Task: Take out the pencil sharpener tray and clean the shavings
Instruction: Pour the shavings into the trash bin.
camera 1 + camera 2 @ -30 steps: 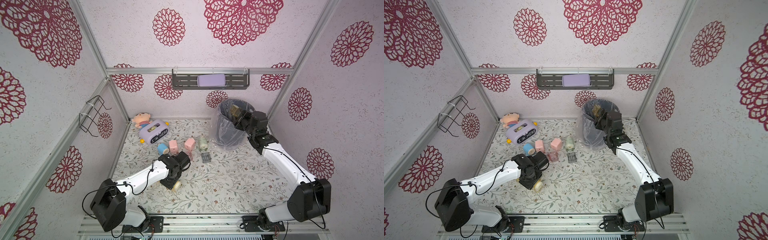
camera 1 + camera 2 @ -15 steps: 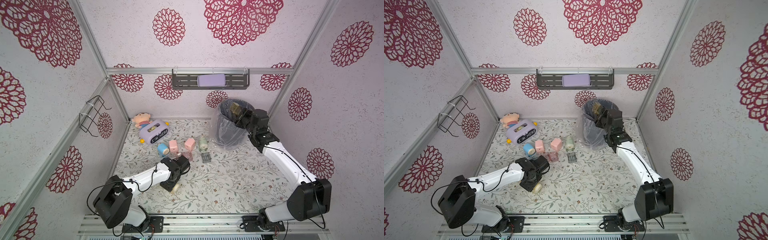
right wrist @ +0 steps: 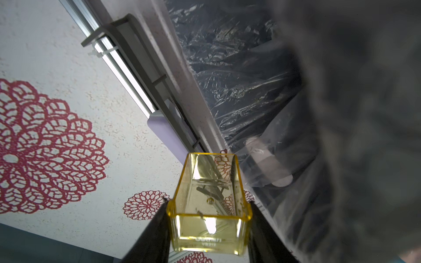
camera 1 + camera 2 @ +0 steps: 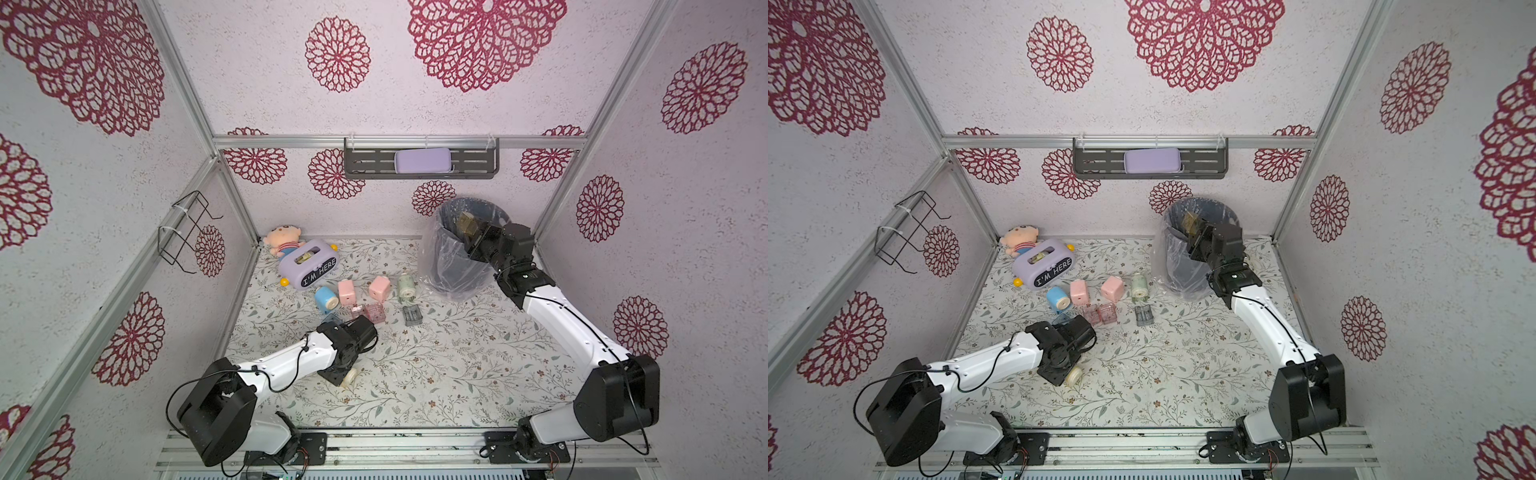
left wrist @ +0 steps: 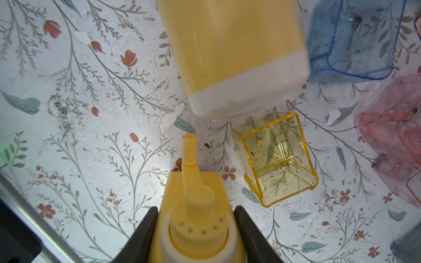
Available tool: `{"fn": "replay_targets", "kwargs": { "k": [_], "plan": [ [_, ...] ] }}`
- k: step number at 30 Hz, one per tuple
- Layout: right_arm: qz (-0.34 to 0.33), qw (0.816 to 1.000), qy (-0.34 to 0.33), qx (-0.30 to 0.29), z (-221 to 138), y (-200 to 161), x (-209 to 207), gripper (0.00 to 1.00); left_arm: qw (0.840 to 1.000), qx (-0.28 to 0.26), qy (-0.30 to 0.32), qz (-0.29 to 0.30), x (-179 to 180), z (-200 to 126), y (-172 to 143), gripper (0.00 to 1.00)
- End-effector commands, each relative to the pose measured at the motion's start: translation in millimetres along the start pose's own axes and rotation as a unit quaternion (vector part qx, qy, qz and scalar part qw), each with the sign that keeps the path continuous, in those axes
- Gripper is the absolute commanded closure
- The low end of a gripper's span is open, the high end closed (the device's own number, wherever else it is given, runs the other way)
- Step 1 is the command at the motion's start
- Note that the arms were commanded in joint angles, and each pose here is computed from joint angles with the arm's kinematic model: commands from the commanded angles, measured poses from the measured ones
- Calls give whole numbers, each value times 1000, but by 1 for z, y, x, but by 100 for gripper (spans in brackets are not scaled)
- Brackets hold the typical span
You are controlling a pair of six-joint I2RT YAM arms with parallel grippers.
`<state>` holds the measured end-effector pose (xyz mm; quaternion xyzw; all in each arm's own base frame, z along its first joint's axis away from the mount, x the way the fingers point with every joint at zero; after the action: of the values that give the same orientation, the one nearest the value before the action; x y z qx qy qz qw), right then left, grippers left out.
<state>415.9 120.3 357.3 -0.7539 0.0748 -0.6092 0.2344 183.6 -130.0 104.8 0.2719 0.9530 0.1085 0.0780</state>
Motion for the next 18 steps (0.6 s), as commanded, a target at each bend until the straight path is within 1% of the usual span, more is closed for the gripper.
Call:
{"fn": "replay_targets", "kwargs": {
  "k": [1, 5, 7, 9, 11, 14, 16, 18],
  "plan": [
    [-75, 994, 53, 66, -13, -31, 43, 72, 1000, -1, -19, -19, -3, -6, -1, 56],
    [-177, 973, 54, 136, -20, -52, 46, 72, 999, -3, -23, -22, -1, -7, 0, 56],
    [-224, 960, 54, 160, -27, -56, 40, 72, 999, -3, -26, -26, 0, -7, 1, 56],
    [-284, 941, 52, 176, -37, -58, 32, 72, 999, -4, -32, -27, -1, -8, 2, 56],
    [-353, 916, 49, 185, -46, -59, 23, 72, 999, -6, -37, -27, -1, -9, 2, 56],
    [-447, 870, 57, 201, -64, -62, 6, 72, 999, -6, -39, -29, -1, -9, 2, 56],
    [-504, 834, 61, 215, -78, -65, -11, 72, 999, -6, -40, -33, 0, -8, 2, 56],
    [-568, 787, 57, 235, -93, -68, -41, 71, 999, -7, -39, -33, 0, -7, 2, 56]
  ]
}}
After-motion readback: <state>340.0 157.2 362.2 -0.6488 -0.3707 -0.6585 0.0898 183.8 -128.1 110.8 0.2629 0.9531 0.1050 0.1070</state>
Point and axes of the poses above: each gripper's point midway between its finger pads, its own z axis out along the fingers, its own x axis along the line the jaws close on, y = z × x, the point moved 5 cm from there along -z, back along the fingers, and after that the axes turned 2 degrees about z, right-handed, at the moved point
